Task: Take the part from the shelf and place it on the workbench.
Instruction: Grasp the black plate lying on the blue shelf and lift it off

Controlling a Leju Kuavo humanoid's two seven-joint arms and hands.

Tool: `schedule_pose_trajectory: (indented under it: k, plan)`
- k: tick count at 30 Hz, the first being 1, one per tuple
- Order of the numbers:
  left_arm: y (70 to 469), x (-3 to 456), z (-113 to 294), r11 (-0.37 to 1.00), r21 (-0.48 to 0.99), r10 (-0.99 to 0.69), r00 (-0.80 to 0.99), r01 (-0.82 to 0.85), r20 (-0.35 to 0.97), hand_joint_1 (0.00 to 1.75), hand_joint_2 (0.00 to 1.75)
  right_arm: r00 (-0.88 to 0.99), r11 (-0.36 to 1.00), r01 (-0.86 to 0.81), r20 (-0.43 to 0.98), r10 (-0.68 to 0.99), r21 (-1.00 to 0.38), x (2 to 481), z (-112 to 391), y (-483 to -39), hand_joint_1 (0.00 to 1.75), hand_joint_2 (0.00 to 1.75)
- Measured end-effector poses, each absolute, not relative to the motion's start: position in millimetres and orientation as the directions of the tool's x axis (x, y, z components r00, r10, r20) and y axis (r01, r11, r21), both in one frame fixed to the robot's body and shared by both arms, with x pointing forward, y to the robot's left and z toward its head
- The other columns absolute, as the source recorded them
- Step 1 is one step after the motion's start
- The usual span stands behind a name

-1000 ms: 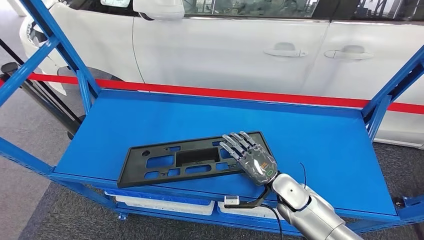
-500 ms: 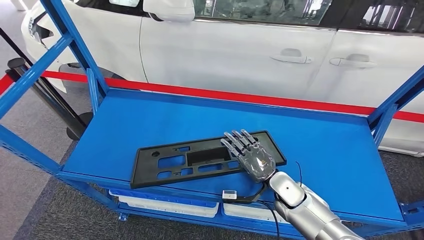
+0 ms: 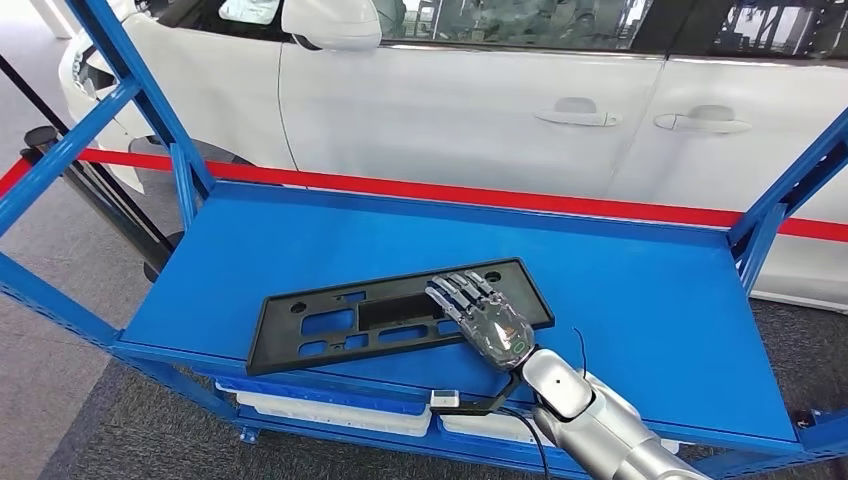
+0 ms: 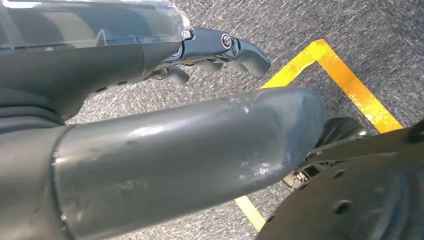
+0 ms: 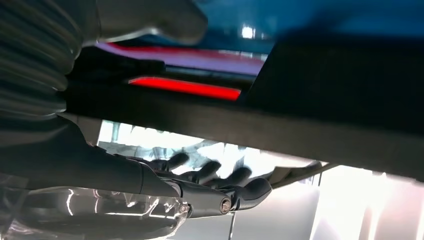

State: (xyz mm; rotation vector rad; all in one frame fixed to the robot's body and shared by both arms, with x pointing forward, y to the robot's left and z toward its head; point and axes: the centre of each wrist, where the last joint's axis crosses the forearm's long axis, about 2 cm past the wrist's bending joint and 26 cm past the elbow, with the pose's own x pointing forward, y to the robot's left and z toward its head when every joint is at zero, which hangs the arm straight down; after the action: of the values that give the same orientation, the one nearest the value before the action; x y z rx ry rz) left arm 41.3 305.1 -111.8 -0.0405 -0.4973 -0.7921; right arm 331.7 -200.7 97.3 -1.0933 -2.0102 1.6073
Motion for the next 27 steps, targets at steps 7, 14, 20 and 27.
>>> schedule_pose_trajectory:
  k: [7,14,20,27]
  plan:
    - [304.1,41.1,-111.8,0.706,0.147,-0.673,0.592,0.693,0.443,0.00,0.00,-0.647,0.058,0.333,-0.184,0.740,-0.941,331.3,96.0,-201.0,1.68,1.75]
    - [302.4,43.5,-111.6,0.706,0.148,-0.672,0.589,0.693,0.448,0.00,0.00,-0.652,0.057,0.318,-0.175,0.738,-0.946,327.2,91.3,-199.3,1.70,1.75]
    - [300.9,43.7,-111.6,0.706,0.145,-0.671,0.589,0.693,0.451,0.00,0.00,-0.658,0.069,0.317,-0.167,0.735,-0.946,326.8,92.4,-193.5,1.71,1.75]
    - [298.4,43.7,-111.6,0.705,0.143,-0.670,0.588,0.694,0.453,0.00,0.00,-0.668,0.084,0.311,-0.154,0.728,-0.947,325.6,93.7,-184.8,1.71,1.75]
